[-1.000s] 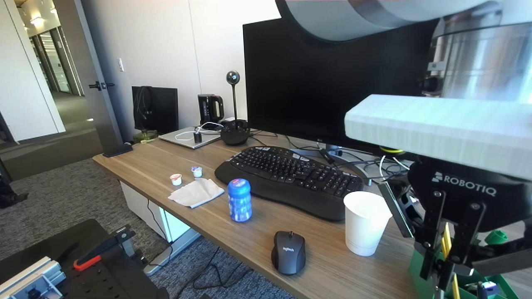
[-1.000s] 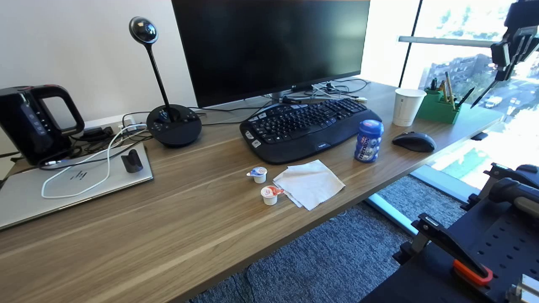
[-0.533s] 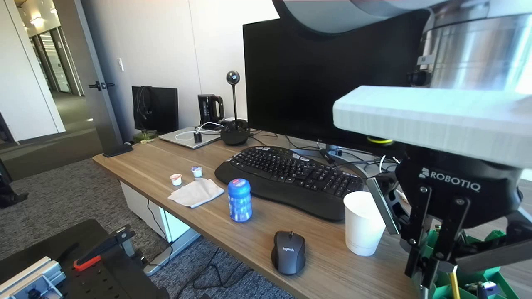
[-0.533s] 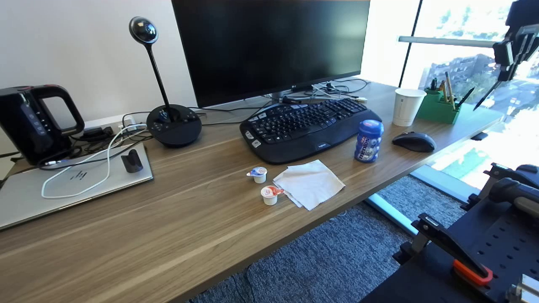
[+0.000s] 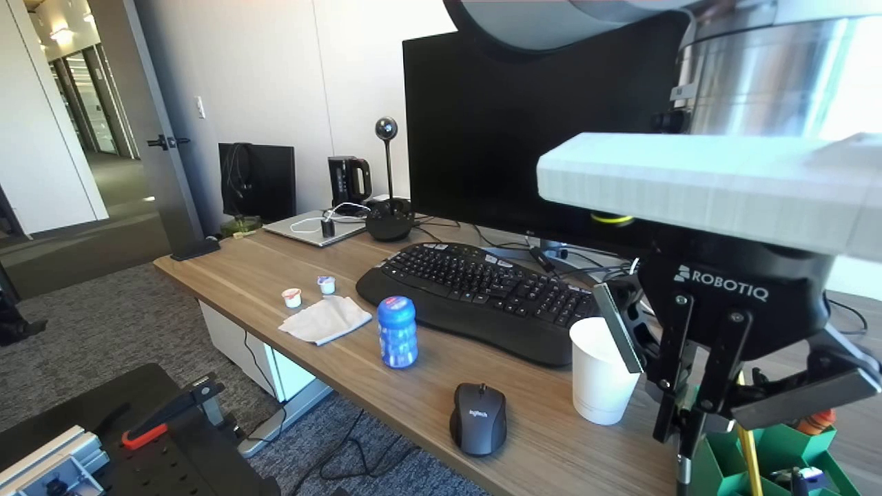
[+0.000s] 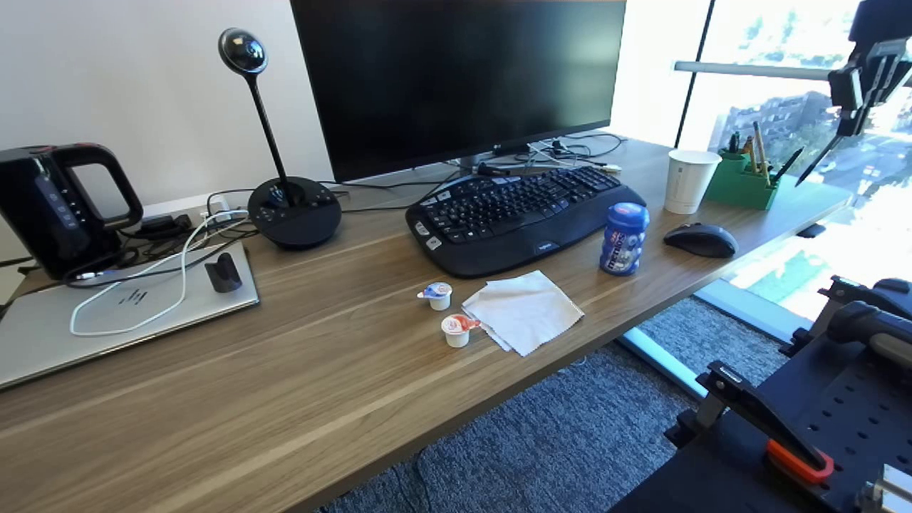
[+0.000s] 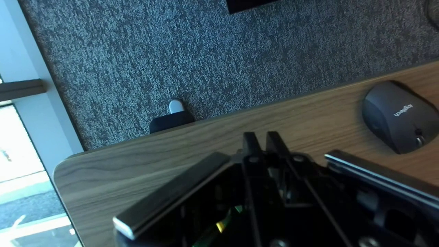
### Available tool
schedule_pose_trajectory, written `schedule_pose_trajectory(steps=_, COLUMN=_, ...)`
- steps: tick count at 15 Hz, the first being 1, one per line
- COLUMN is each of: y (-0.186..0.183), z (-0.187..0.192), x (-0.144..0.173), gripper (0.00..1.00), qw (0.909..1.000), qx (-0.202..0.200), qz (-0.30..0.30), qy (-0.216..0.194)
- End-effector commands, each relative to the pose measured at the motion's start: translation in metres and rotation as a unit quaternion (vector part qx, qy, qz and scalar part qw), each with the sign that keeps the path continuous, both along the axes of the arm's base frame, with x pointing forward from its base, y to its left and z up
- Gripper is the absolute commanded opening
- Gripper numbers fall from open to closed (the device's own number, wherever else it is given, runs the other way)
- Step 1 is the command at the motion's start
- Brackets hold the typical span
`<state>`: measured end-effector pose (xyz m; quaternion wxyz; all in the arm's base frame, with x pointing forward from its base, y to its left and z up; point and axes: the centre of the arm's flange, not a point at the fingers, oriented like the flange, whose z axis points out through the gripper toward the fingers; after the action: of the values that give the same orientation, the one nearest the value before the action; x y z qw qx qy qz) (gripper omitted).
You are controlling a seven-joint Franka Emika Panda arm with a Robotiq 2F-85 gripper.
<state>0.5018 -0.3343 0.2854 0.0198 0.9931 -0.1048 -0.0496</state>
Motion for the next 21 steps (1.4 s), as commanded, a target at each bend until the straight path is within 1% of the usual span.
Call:
schedule_pose_trajectory(steps=1, y=0.013, z=0.01, x=-0.008, gripper=0.03, qw=1.0, qx=0.002, qz=0.006, qy=0.005)
schedule_pose_trajectory(steps=5, y=0.019, z=0.011, x=-0.012, gripper=0.03, qw=0.9998, qx=0.008, qz=0.016, qy=0.008)
schedule_pose_trajectory(steps=12, y=0.033, z=0.024, x=-0.018, gripper=0.03, qw=0.9993, qx=0.017, qz=0.032, qy=0.003)
schedule_pose_trajectory(steps=16, y=0.033, z=0.025, x=-0.016, gripper=0.03, qw=0.9989, qx=0.026, qz=0.039, qy=0.005)
schedule_pose_trajectory(steps=21, y=0.027, z=0.014, x=-0.011, gripper=0.03, qw=0.9976, qx=0.02, qz=0.066, qy=-0.013)
